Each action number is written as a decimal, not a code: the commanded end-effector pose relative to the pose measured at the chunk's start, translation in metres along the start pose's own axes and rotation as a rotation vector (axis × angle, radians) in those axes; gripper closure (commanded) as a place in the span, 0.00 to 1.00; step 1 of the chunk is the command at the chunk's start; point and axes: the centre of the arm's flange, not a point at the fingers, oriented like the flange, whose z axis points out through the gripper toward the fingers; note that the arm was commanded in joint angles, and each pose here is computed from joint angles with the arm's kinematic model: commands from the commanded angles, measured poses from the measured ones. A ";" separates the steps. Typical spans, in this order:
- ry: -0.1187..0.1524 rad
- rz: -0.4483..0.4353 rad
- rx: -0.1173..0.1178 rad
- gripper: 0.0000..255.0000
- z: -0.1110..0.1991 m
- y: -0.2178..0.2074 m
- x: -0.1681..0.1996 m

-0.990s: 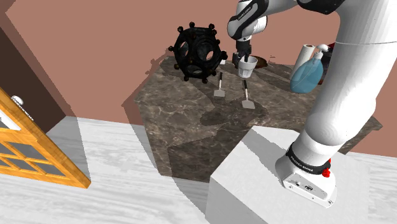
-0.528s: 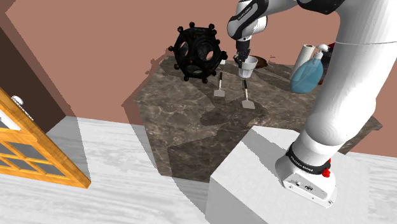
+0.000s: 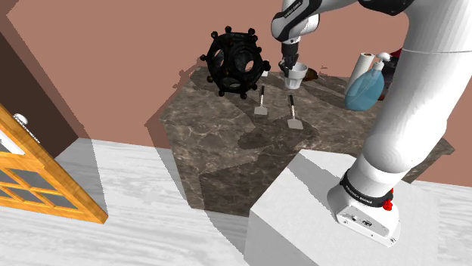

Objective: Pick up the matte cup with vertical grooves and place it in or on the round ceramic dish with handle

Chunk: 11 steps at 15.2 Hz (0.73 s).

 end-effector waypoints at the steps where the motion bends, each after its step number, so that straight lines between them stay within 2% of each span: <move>1: 0.000 0.000 0.000 1.00 -0.010 0.001 0.000; 11: 0.000 0.000 0.000 1.00 -0.062 0.011 -0.001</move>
